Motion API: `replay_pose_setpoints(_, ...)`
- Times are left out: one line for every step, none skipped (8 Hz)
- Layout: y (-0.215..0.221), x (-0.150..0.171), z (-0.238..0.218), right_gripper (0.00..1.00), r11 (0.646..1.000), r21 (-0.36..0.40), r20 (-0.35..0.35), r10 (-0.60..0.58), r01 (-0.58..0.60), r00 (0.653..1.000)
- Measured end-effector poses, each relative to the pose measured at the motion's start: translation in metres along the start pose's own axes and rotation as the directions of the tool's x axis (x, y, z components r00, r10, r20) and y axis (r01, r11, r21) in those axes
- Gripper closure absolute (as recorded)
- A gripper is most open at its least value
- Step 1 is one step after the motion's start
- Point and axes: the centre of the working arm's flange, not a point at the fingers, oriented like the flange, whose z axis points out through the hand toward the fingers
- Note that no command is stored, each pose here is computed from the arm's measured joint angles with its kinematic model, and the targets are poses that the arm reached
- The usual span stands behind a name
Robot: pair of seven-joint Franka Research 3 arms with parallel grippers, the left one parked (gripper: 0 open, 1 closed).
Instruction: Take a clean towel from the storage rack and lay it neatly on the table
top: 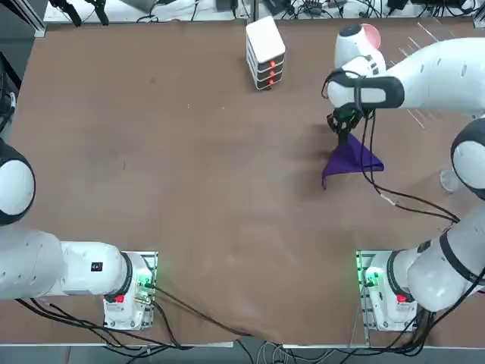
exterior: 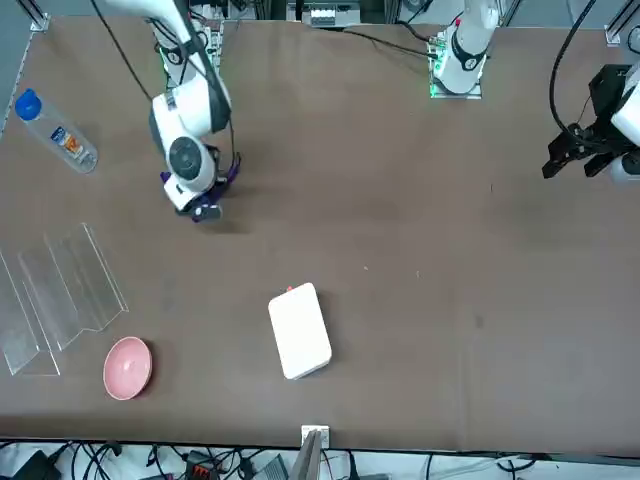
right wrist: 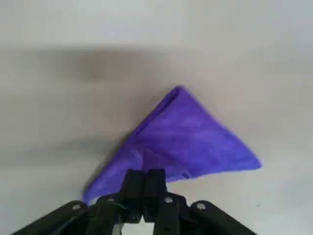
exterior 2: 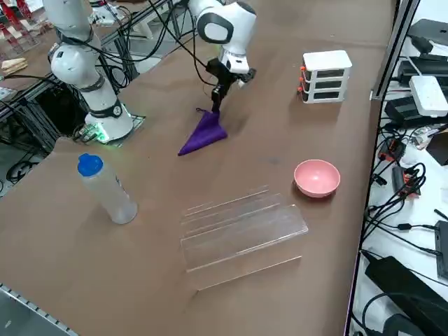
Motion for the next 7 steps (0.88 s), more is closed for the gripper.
replay_pose_setpoints(0.016,0.015,-0.002,0.98,1.000,0.008,-0.005,-0.025,0.025,1.000)
replay_pose_setpoints(0.034,0.031,-0.006,0.98,0.998,0.021,-0.015,-0.052,0.052,0.999)
replay_pose_setpoints(0.053,0.044,-0.010,0.98,0.997,0.034,-0.026,-0.068,0.069,0.997)
replay_pose_setpoints(0.070,0.056,-0.013,0.98,0.996,0.037,-0.036,-0.081,0.082,0.996)
replay_pose_setpoints(0.086,0.066,-0.015,0.98,0.996,0.029,-0.045,-0.088,0.090,0.995)
replay_pose_setpoints(0.101,0.076,-0.013,0.98,0.995,0.019,-0.049,-0.097,0.098,0.994)
replay_pose_setpoints(0.114,0.085,-0.010,0.97,0.994,0.014,-0.049,-0.104,0.104,0.993)
